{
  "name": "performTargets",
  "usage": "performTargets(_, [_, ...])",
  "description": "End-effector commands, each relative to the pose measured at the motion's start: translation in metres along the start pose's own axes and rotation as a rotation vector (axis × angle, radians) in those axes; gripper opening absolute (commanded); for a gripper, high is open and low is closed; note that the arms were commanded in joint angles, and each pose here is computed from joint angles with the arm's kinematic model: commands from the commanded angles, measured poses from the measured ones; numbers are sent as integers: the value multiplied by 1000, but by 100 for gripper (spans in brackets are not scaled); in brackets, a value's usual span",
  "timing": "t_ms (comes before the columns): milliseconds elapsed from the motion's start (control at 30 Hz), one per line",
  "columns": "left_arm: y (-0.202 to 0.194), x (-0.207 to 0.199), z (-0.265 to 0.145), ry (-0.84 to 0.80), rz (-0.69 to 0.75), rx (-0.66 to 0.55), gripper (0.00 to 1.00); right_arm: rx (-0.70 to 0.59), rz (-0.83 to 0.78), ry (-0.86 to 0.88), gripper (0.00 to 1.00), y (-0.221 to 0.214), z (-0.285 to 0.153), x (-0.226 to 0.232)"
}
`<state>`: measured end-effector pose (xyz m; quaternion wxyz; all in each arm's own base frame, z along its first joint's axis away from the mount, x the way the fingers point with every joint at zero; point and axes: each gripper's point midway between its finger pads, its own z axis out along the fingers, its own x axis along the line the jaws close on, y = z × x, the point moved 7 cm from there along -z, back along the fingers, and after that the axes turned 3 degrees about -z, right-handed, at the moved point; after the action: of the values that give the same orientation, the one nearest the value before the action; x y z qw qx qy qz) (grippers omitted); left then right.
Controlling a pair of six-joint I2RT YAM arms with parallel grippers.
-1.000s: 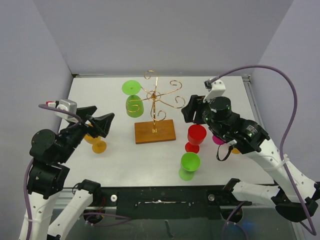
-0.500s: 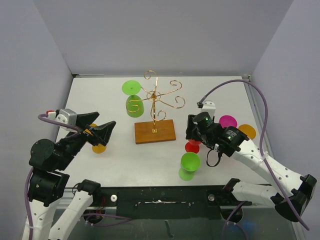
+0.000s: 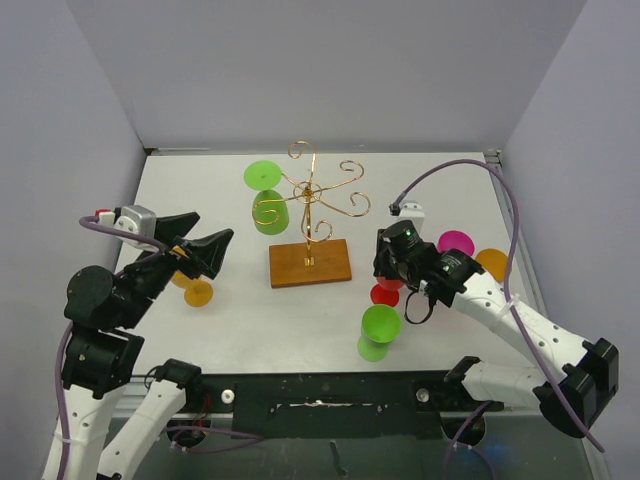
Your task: Place the wine glass upside down on the wine glass rack
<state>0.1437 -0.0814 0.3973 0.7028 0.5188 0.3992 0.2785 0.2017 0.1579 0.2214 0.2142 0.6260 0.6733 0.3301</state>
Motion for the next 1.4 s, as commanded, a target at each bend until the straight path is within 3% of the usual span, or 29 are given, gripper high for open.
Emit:
performTargets(0, [22,-6,7,-28,6,-81,77,-21,-3,51,33,4,8,4])
performTargets(200, [22,-7,8,-40,3,-82,77,-2,-17,54,30,4,15,6])
performTargets(400, [26,-11,9,-72,3,-104,77,-16,-30,22,11,8,16,4])
performTargets(500, [33,-16,9,-97,-11,-125,77,-59,-29,-31,0,18,9,-2])
performTargets(633, [39,-26,13,-195,-11,-137,77,-171,-11,-101,0,37,-9,-12])
performTargets(833, [49,-35,26,-268,-91,-181,77,-418,43,-171,0,80,-53,-28])
performTargets(1033, [74,-48,39,-362,-232,-273,77,-766,111,-144,0,137,-108,-34])
performTargets(1200, [94,-57,53,-475,-390,-369,76,-1102,166,96,0,168,-155,-22])
performTargets(1367, [97,-55,72,-482,-630,-333,71,-1273,187,301,0,185,-184,-5])
